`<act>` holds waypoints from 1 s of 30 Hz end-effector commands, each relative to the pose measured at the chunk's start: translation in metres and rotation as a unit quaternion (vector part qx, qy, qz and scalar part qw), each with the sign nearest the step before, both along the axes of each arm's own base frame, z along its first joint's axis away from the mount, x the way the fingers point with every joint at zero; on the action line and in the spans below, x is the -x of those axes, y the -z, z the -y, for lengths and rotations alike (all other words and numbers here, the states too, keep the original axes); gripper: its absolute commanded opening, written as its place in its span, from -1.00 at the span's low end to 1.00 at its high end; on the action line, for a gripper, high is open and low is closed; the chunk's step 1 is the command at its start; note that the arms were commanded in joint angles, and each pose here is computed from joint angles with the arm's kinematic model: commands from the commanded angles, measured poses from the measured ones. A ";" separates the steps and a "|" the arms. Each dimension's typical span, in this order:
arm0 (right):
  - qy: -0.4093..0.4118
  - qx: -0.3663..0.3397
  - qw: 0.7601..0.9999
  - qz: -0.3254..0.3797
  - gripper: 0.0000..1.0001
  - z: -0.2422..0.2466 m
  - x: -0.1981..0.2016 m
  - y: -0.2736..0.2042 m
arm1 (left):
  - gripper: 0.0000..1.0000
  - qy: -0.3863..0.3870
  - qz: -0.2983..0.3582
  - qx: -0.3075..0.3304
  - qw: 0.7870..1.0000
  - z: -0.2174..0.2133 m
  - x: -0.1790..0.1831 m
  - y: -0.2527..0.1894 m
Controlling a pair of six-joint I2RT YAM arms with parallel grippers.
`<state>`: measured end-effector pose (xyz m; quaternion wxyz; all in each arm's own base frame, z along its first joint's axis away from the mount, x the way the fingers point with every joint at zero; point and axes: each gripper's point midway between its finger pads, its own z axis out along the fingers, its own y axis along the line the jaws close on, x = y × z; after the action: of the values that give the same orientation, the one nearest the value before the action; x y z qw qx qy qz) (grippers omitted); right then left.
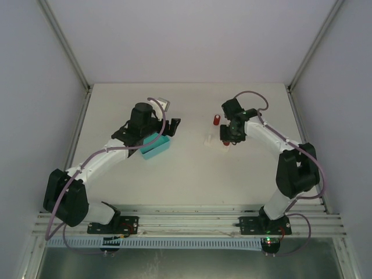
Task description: Install the large spring
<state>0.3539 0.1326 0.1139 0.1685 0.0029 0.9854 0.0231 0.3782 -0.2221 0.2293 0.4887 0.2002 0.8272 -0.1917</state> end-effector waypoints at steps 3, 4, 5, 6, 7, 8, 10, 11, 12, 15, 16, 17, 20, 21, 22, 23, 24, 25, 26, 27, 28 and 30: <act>-0.006 -0.003 1.000 -0.008 -0.63 -0.006 -0.007 0.018 | 0.98 -0.015 -0.005 -0.001 1.000 -0.005 -0.002 -0.006; -0.006 -0.001 1.000 -0.014 -0.55 -0.006 -0.007 0.022 | 0.99 -0.017 -0.009 -0.003 1.000 -0.006 -0.002 -0.005; -0.005 0.001 1.000 -0.016 -0.47 -0.007 -0.008 0.024 | 0.98 -0.020 -0.010 -0.004 1.000 -0.007 -0.002 -0.005; -0.004 0.002 1.000 -0.018 -0.39 -0.006 -0.008 0.027 | 0.98 -0.025 -0.012 -0.007 1.000 -0.010 -0.002 -0.005; -0.004 0.004 1.000 -0.022 -0.31 -0.006 -0.008 0.030 | 0.98 -0.031 -0.014 -0.011 0.999 -0.012 -0.002 -0.004; -0.004 0.005 1.000 -0.025 -0.23 -0.006 -0.007 0.032 | 0.99 -0.041 -0.013 -0.014 0.999 -0.017 -0.002 -0.005; -0.004 0.008 1.000 -0.025 -0.11 -0.005 -0.007 0.031 | 0.98 -0.056 -0.015 -0.023 0.998 -0.025 -0.002 -0.004; -0.004 0.008 1.000 -0.025 -0.06 -0.004 -0.006 0.030 | 0.98 -0.062 -0.017 -0.028 0.998 -0.029 -0.001 -0.001; -0.005 0.008 1.000 -0.023 0.00 -0.004 -0.006 0.027 | 0.98 -0.067 -0.018 -0.033 0.997 -0.034 0.000 -0.001; -0.008 0.007 1.000 -0.019 0.21 -0.003 -0.002 0.014 | 0.98 -0.068 -0.027 -0.048 0.996 -0.044 0.003 0.002; -0.008 0.007 1.000 -0.019 0.26 -0.001 0.001 0.007 | 0.98 -0.070 -0.042 -0.059 0.995 -0.050 0.005 0.009; -0.008 0.006 1.000 -0.019 0.31 0.000 0.005 0.002 | 0.98 -0.068 -0.053 -0.068 0.994 -0.052 0.006 0.014; -0.008 0.000 1.000 -0.010 0.42 0.004 0.017 -0.021 | 0.98 -0.066 -0.092 -0.097 0.989 -0.069 0.010 0.034; -0.008 -0.001 1.000 -0.010 0.46 0.006 0.022 -0.026 | 0.98 -0.056 -0.104 -0.114 0.986 -0.074 0.011 0.043; -0.008 -0.006 1.000 -0.002 0.50 0.007 0.026 -0.036 | 0.98 -0.048 -0.120 -0.127 0.983 -0.079 0.013 0.052; -0.008 -0.009 1.000 0.003 0.53 0.009 0.030 -0.044 | 0.88 -0.044 -0.133 -0.140 0.980 -0.087 0.013 0.059; -0.007 -0.012 1.000 0.008 0.58 0.010 0.034 -0.052 | 0.75 -0.042 -0.146 -0.151 0.977 -0.093 0.013 0.066; -0.005 -0.015 1.000 0.014 0.67 0.012 0.037 -0.059 | 0.64 -0.036 -0.157 -0.160 0.974 -0.097 0.013 0.071; -0.004 -0.016 1.000 0.018 0.75 0.014 0.042 -0.066 | 0.54 -0.032 -0.169 -0.161 0.972 -0.102 0.013 0.076; -0.003 -0.018 1.000 0.024 0.83 0.015 0.045 -0.075 | 0.46 -0.025 -0.183 -0.160 0.970 -0.106 0.012 0.080; 0.000 -0.019 0.999 0.029 0.91 0.018 0.048 -0.082 | 0.41 -0.003 -0.191 -0.152 0.970 -0.101 0.015 0.081; 0.004 -0.021 0.999 0.039 0.99 0.021 0.052 -0.094 | 0.34 0.042 -0.202 -0.140 0.968 -0.091 0.021 0.085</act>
<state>0.3192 0.1207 0.1876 0.2110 0.0034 0.9763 0.0489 0.3732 -0.1171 0.1436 0.3112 0.1929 0.9274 -0.0768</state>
